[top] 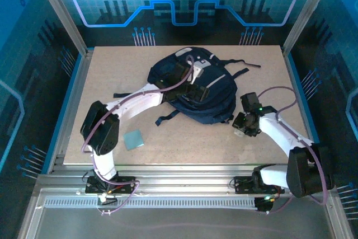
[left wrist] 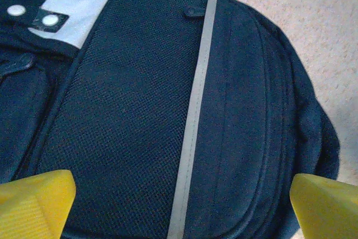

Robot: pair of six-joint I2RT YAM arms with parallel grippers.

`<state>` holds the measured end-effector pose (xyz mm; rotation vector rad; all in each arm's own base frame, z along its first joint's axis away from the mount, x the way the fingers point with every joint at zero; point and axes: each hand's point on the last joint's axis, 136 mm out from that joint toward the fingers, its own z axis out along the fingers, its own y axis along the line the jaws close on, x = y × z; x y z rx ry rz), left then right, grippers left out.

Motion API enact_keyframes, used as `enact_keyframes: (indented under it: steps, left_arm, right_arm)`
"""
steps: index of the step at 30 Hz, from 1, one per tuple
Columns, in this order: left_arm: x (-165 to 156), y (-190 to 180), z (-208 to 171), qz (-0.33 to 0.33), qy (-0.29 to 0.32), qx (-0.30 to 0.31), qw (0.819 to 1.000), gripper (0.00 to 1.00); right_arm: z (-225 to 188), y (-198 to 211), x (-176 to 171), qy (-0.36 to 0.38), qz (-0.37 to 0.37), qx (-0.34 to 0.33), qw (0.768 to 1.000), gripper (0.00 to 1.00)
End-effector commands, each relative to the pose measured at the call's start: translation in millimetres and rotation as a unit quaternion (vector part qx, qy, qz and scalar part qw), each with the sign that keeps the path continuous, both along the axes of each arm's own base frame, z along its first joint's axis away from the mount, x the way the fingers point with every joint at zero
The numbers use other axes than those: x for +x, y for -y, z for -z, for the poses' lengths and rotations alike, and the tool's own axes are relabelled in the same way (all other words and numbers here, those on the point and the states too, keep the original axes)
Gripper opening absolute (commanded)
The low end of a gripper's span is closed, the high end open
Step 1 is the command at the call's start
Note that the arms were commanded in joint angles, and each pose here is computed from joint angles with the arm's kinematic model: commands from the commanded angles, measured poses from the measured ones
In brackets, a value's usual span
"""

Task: Pack the student bag

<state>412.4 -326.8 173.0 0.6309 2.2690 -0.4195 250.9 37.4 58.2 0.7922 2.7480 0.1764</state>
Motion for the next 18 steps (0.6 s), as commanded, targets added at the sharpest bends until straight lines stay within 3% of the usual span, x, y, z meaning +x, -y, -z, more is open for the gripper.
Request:
enact_keyframes:
  steps: [1, 9, 16, 18]
  left_arm:
    - [-3, 8, 14, 0.048, -0.013, 0.050, 0.998, 0.99]
    - [-7, 27, 50, 0.082, -0.031, 0.127, 0.988, 0.99]
    - [-2, 33, 76, 0.085, -0.038, 0.174, 0.980, 0.96]
    - [3, 31, 81, 0.080, -0.034, 0.190, 0.978, 0.91]
  right_arm:
    - [-29, 3, 30, 0.055, -0.040, 0.026, 0.997, 0.43]
    - [-55, 19, 71, 0.100, -0.030, 0.069, 0.992, 0.41]
    - [-63, 24, 76, 0.114, -0.030, 0.094, 0.989, 0.40]
    - [-67, 24, 75, 0.120, -0.033, 0.097, 0.988, 0.40]
